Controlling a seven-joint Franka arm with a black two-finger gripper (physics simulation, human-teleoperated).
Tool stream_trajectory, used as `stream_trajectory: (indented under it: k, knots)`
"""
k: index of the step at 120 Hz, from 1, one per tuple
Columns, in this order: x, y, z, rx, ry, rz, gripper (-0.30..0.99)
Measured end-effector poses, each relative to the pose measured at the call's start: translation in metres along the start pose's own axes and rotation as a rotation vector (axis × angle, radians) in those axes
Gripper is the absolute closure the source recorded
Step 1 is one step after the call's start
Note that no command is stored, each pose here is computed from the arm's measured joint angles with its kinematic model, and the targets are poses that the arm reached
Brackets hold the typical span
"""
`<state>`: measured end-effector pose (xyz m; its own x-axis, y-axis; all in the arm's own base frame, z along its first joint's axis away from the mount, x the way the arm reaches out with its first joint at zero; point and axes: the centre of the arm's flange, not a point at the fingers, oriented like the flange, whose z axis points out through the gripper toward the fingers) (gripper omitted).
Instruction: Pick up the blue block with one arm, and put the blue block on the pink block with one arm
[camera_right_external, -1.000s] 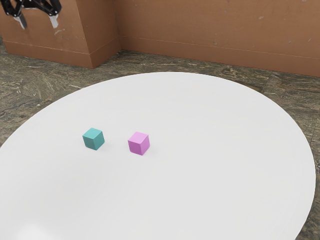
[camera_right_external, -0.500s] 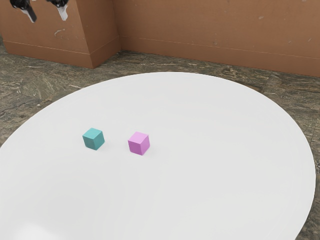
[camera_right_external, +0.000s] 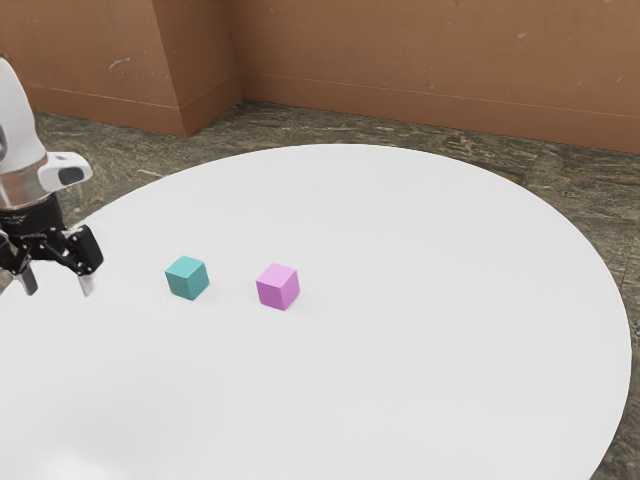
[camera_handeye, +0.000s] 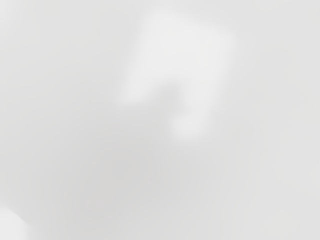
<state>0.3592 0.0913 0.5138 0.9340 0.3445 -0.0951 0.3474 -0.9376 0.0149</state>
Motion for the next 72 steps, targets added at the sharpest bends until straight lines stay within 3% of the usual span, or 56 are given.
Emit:
stream_trajectory:
  k: [18, 32, 58, 72]
  knots:
    - [0.024, -0.016, 0.036, 0.09, 0.05, 0.048, 0.0]
    - [0.064, -0.026, 0.072, 0.135, 0.057, 0.108, 0.0]
    - [0.128, -0.015, 0.096, 0.137, 0.12, 0.247, 0.0]
    - [0.153, -0.01, 0.113, 0.154, 0.121, 0.318, 0.0]
